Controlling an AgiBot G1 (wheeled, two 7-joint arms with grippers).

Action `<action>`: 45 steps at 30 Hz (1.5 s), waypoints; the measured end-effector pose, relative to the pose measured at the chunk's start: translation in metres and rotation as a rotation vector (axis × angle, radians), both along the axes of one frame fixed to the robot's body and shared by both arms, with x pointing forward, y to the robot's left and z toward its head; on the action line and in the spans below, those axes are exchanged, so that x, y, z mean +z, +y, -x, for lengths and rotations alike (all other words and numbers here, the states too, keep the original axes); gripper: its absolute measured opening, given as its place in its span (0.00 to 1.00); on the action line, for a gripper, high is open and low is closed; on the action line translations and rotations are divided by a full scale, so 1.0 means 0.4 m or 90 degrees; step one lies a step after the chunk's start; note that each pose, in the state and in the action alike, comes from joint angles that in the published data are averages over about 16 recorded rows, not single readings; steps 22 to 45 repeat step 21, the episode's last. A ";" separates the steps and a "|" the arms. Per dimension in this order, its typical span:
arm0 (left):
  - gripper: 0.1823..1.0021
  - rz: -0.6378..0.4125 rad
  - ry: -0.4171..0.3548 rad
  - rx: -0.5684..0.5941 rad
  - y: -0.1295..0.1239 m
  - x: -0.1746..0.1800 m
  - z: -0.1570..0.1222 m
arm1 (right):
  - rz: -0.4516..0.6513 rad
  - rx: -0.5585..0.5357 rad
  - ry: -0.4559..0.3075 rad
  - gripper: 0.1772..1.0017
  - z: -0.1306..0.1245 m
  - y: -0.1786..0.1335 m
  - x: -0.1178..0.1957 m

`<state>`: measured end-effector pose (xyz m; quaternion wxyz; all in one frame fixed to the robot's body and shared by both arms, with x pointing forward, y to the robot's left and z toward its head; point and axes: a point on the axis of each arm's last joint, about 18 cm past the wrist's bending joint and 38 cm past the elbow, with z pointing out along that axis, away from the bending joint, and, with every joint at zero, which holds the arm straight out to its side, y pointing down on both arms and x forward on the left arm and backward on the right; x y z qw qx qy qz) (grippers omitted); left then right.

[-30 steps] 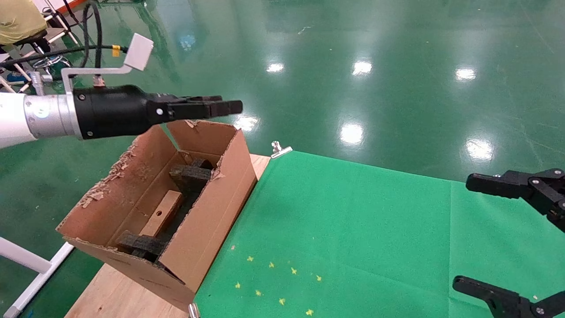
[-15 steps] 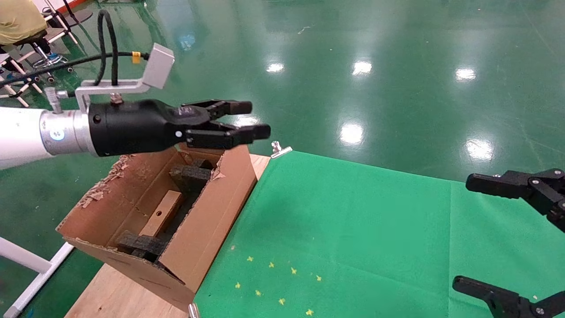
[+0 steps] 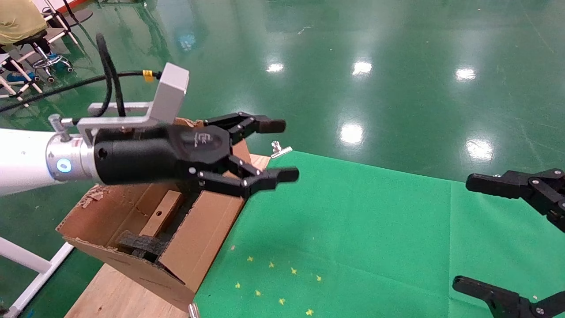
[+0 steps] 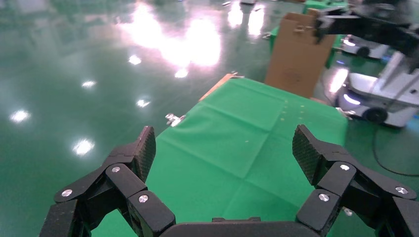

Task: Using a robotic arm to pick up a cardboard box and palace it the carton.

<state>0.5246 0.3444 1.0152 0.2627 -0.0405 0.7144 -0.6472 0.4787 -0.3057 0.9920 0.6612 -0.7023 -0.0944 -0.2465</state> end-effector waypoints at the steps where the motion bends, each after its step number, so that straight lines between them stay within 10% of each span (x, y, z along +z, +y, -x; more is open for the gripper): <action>1: 1.00 -0.003 -0.007 -0.009 -0.008 -0.004 0.007 | 0.000 0.000 0.000 1.00 0.000 0.000 0.000; 20: 1.00 -0.028 -0.103 -0.149 -0.111 -0.058 0.124 | 0.000 0.000 0.000 1.00 0.000 0.000 0.000; 45: 1.00 -0.028 -0.105 -0.153 -0.114 -0.059 0.127 | 0.000 0.000 0.000 1.00 0.000 0.000 0.000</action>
